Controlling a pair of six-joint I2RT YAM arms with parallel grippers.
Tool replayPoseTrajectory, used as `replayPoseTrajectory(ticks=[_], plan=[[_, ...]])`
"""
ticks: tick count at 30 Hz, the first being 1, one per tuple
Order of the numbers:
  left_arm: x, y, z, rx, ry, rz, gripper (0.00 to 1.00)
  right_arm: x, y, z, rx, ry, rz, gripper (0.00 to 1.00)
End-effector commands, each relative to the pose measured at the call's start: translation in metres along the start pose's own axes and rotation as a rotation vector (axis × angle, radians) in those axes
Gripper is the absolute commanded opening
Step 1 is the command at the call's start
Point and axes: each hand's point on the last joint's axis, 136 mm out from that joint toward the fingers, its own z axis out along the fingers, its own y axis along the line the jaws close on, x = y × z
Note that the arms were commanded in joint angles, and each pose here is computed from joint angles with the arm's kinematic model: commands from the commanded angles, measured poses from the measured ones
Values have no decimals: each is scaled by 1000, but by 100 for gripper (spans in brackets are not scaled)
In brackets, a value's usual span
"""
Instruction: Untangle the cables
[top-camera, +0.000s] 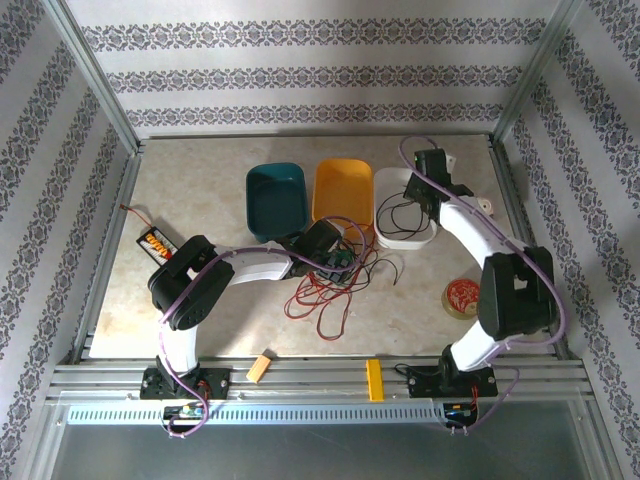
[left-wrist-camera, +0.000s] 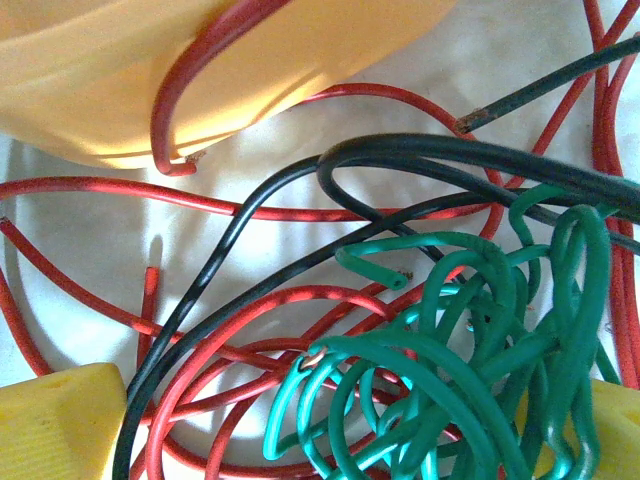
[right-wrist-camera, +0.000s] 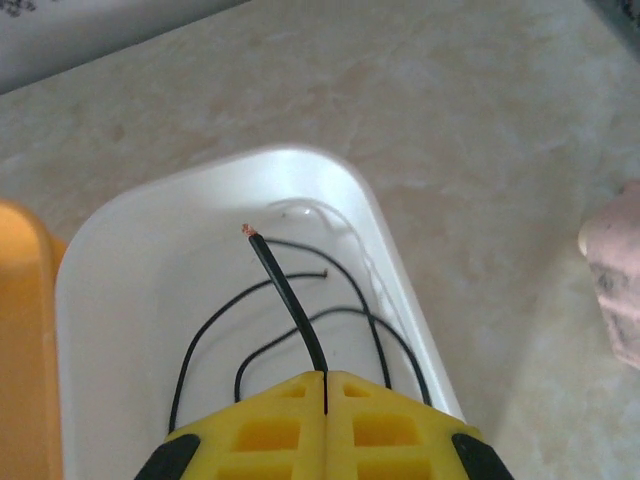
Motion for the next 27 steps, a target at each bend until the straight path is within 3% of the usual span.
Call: replayPoseTrajectory(ticks=[1, 9, 13, 18, 20, 23, 27], plan=[[78, 33, 8, -121, 272, 42, 99, -17, -9, 10, 119, -57, -1, 0], [77, 32, 9, -118, 276, 47, 99, -23, 5, 39, 258, -72, -131, 0], [76, 32, 9, -118, 276, 47, 99, -12, 33, 53, 215, -33, -235, 4], [77, 32, 9, -118, 280, 48, 99, 5, 40, 59, 158, 32, -197, 14], [77, 32, 9, -118, 280, 47, 99, 11, 44, 57, 117, 56, -168, 23], [76, 31, 10, -116, 283, 50, 99, 16, 45, 54, 61, 94, -109, 45], [75, 31, 10, -115, 281, 52, 99, 15, 38, 45, 23, 108, -21, 57]])
